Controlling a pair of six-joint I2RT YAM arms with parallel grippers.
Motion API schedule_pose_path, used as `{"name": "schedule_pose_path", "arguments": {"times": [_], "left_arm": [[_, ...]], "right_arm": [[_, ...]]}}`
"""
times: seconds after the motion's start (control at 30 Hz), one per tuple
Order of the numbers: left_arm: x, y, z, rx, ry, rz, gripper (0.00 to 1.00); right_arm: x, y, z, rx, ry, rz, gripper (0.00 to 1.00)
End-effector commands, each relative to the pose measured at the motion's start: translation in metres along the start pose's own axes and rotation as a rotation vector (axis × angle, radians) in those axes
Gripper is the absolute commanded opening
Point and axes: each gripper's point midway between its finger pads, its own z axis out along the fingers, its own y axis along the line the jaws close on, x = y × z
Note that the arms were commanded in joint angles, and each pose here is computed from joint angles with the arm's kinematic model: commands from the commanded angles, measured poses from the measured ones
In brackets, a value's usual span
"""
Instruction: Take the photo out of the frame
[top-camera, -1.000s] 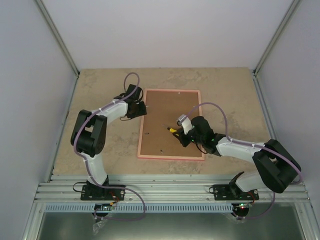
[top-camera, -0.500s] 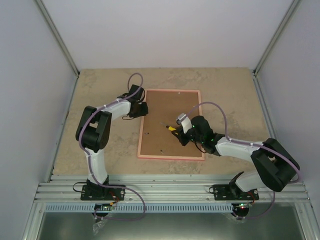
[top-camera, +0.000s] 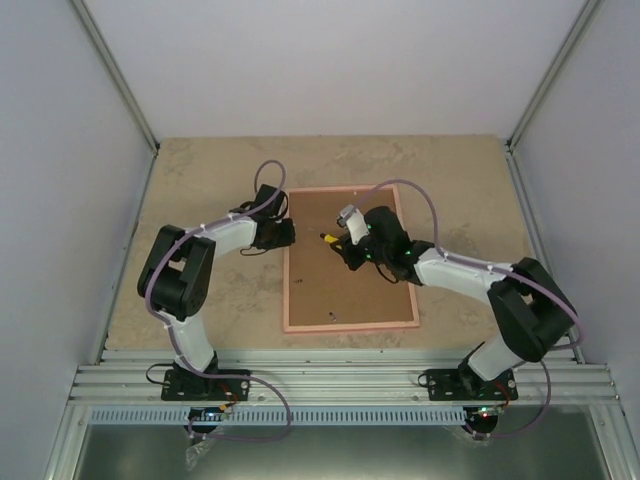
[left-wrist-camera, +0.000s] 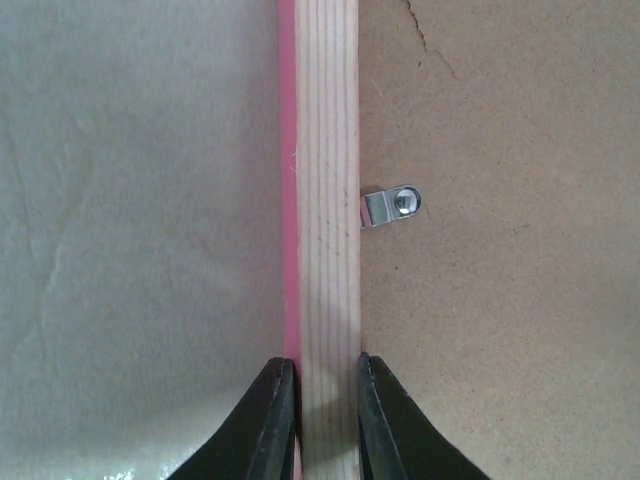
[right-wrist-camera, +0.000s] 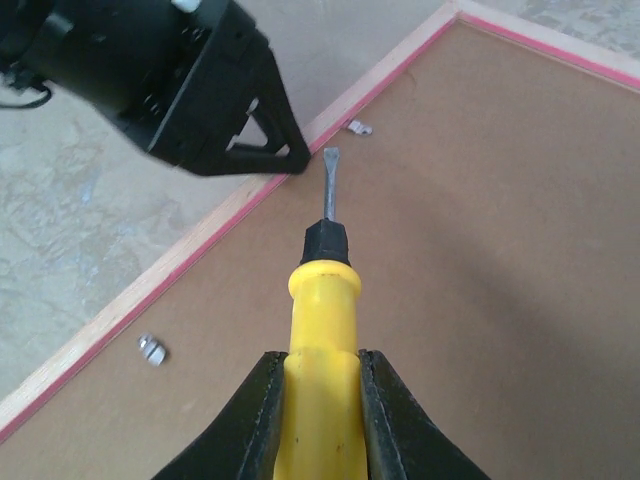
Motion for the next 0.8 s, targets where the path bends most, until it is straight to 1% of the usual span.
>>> {"name": "schedule_pose_path", "arguments": {"times": [0.0,0.13,0.4,0.77], "left_arm": [[0.011,-0.024,-0.012,0.094,0.012,0.036,0.08],[0.016,-0.026,-0.012,0.102,0.016,0.044,0.07],[0.025,-0.032,-0.015,0.133,0.022,0.047,0.06],[0.032,-0.033,-0.010,0.135,0.045,0.051,0.06]], "right_arm": [[0.003,-0.005,0.017,0.005,0.074,0.003,0.00],[-0.003,-0.008,0.030,0.007,0.090,0.005,0.00],[0.006,-0.016,0.058,-0.005,0.178,-0.002,0.00],[0.007,-0.020,0.080,-0.025,0.210,-0.008,0.00]]}}
